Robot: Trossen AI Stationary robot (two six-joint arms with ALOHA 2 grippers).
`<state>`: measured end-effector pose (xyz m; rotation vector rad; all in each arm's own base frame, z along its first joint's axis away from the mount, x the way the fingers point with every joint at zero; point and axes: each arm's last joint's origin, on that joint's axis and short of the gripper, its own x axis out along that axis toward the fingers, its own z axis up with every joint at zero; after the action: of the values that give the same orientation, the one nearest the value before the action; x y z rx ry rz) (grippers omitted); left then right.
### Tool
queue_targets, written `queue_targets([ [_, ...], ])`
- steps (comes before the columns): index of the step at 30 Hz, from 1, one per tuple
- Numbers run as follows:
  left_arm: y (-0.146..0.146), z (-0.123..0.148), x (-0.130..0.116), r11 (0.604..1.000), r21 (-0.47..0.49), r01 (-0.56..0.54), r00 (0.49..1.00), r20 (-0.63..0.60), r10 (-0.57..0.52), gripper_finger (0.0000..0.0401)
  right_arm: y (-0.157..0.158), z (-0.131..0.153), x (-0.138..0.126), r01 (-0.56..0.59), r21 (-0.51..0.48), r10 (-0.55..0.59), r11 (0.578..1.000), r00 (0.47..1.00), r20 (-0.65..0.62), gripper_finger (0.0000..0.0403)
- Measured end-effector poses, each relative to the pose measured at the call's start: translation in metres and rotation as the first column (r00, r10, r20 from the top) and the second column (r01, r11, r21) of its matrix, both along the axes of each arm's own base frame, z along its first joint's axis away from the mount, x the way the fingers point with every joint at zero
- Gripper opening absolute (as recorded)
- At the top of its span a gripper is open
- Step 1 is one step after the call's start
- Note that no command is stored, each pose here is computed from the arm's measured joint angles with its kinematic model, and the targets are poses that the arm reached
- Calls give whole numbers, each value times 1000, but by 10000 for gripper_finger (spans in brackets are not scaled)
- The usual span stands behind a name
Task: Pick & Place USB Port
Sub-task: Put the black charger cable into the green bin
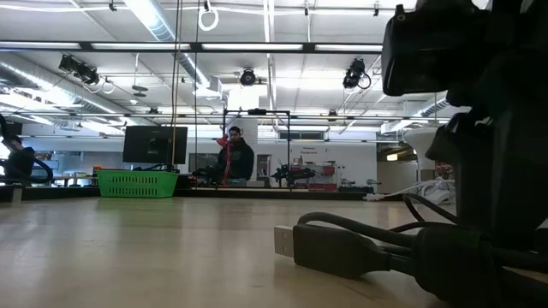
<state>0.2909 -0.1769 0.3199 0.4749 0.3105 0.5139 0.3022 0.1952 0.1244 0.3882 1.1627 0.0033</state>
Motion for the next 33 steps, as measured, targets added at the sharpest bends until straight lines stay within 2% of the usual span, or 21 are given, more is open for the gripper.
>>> queue_targets([
  [3, 0, 0, 0, 1000, 0, 0, 1000, 0, 0, 55, 0, -7, 0, 19, -29, -19, 999, 1000, -13, 171],
  [5, 0, 0, 0, 1000, -1, 0, 1000, 1, 0, 55, -1, -8, -1, 27, -40, -29, 999, 999, -32, 149],
  [7, 0, 0, 0, 1000, -3, -1, 1000, 1, 1, 55, -2, -9, -2, 31, -52, -33, 998, 999, -37, 107],
  [9, 0, 0, 0, 1000, -2, -1, 1000, -1, 1, 55, -2, -9, -2, 33, -58, -35, 998, 999, -35, 48],
  [11, 0, -1, 0, 1000, -6, -2, 1000, 0, 2, 55, -2, -9, -2, 37, -63, -38, 997, 999, -29, 20],
  [15, 0, -1, 0, 1000, -12, -3, 1000, 0, 3, 55, -3, -7, -2, 44, -64, -45, 997, 999, -22, 15],
  [21, 0, -1, 0, 1000, -16, 6, 1000, -2, -6, 55, -17, 19, -9, 22, -131, -21, 991, 1000, 10, 14],
  [28, 1, -1, 1, 1000, -23, 5, 1000, 5, -5, 55, -43, 86, -26, 136, -219, -96, 966, 979, 181, 14],
  [33, 5, 0, 7, 992, -102, 78, 997, 13, -77, 55, -53, 135, -36, 197, -218, -89, 956, 900, 426, 11],
])
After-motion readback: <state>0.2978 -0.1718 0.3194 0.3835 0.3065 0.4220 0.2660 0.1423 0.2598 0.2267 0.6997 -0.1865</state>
